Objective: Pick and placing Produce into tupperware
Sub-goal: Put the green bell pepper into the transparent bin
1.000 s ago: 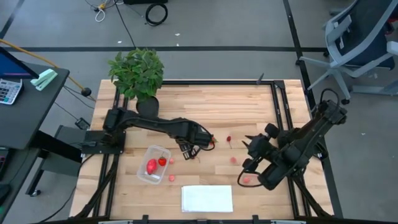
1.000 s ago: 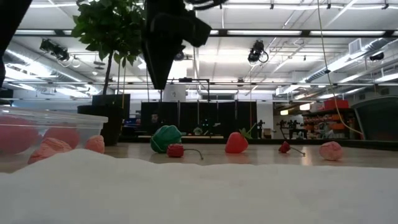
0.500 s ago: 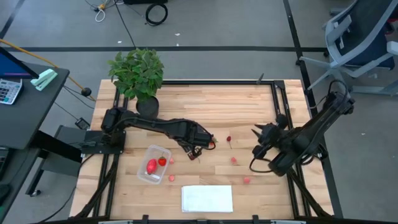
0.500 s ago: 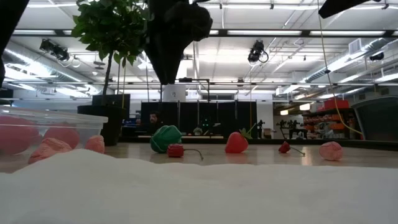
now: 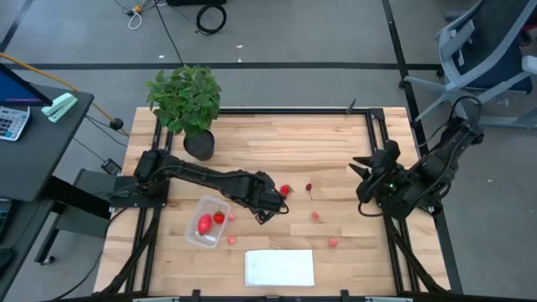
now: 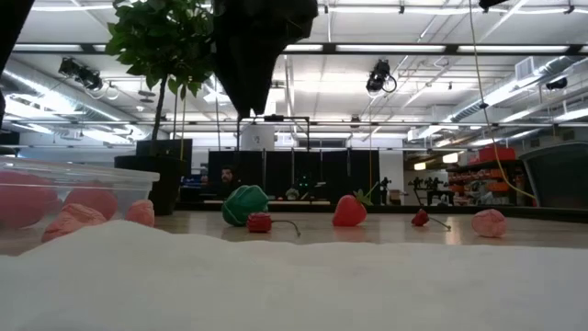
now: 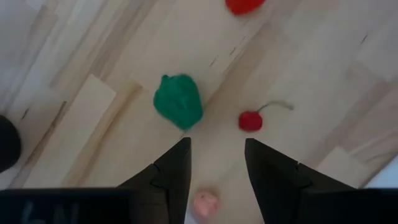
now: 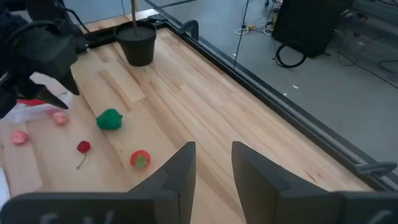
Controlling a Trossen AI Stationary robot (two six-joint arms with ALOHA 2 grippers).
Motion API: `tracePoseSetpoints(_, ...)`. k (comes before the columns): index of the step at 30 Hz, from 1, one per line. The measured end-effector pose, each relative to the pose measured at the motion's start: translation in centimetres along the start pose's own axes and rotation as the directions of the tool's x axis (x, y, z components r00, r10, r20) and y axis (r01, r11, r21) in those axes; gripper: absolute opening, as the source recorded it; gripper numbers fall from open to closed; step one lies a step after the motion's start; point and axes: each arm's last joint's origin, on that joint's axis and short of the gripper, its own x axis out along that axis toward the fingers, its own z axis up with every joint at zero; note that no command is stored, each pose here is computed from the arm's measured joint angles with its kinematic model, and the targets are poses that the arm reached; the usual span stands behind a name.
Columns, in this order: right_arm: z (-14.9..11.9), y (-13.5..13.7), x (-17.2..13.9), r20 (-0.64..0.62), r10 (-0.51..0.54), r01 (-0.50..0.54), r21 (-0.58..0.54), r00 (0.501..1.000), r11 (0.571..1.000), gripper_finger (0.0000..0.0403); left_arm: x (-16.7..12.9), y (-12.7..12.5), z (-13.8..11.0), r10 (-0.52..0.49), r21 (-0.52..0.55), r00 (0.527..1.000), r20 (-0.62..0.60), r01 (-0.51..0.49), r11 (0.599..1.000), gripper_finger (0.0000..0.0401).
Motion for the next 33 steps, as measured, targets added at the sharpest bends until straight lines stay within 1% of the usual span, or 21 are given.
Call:
tracePoseSetpoints(1, 0.1, -0.2, -0.1, 0.002, 0.003, -0.003, 0.000, 1.000, 1.000, 0.0111, -0.1, 0.0, -0.3, 0.012, 0.004, 1.000, -0.011, -0.012, 1.000, 0.0160)
tracePoseSetpoints(3, 0.1, -0.4, -0.2, 0.004, 0.009, -0.009, -0.002, 1.000, 1.000, 0.0111, -0.2, 0.0, -0.7, 0.041, -0.033, 0.999, -0.010, -0.042, 0.999, 0.0164)
tracePoseSetpoints(7, 0.2, -0.7, -0.3, 0.005, 0.014, -0.014, 0.006, 1.000, 1.000, 0.0111, -0.6, 0.6, -1.4, 0.164, -0.069, 0.986, 0.017, -0.163, 0.984, 0.0169)
tracePoseSetpoints(11, 0.2, -0.7, -0.3, 0.005, 0.014, -0.014, 0.005, 1.000, 1.000, 0.0111, -0.8, 1.0, -1.7, 0.207, -0.141, 0.978, -0.011, -0.207, 0.968, 0.0170)
tracePoseSetpoints(13, 0.2, -0.7, -0.3, 0.005, 0.014, -0.014, 0.005, 1.000, 1.000, 0.0111, -0.7, 0.9, -1.7, 0.190, -0.169, 0.982, -0.011, -0.189, 0.967, 0.0170)
tracePoseSetpoints(16, 0.2, -0.7, -0.3, 0.004, 0.014, -0.014, 0.005, 1.000, 1.000, 0.0111, -0.7, 0.5, -1.4, 0.151, -0.141, 0.988, 0.013, -0.148, 0.979, 0.0170)
tracePoseSetpoints(19, 0.2, -0.7, -0.3, 0.004, 0.014, -0.014, 0.005, 1.000, 1.000, 0.0111, -0.4, 0.6, -0.6, 0.113, -0.134, 0.993, 0.032, -0.108, 0.985, 0.0170)
tracePoseSetpoints(23, 0.2, -0.7, -0.3, 0.003, 0.014, -0.014, 0.005, 1.000, 1.000, 0.0111, -0.1, 0.9, 0.2, 0.055, -0.117, 0.998, -0.003, -0.055, 0.992, 0.0170)
tracePoseSetpoints(26, 0.2, -0.7, -0.3, 0.003, 0.014, -0.014, 0.005, 1.000, 1.000, 0.0111, 0.0, 0.8, 0.7, 0.030, -0.144, 0.999, 0.019, -0.027, 0.989, 0.0170)
tracePoseSetpoints(28, 0.2, -0.7, -0.3, 0.003, 0.014, -0.014, 0.005, 1.000, 1.000, 0.0111, 0.0, 0.9, 0.8, 0.026, -0.127, 0.999, 0.023, -0.023, 0.992, 0.0170)
tracePoseSetpoints(31, 0.2, -0.7, -0.3, 0.003, 0.014, -0.014, 0.005, 1.000, 1.000, 0.0111, 0.2, 1.6, 0.9, 0.069, -0.122, 0.998, -0.011, -0.070, 0.990, 0.0170)
tracePoseSetpoints(33, 0.2, -0.7, -0.3, 0.003, 0.014, -0.014, 0.005, 1.000, 1.000, 0.0111, 0.9, 2.0, 1.0, 0.083, -0.135, 0.996, -0.019, -0.085, 0.987, 0.0170)
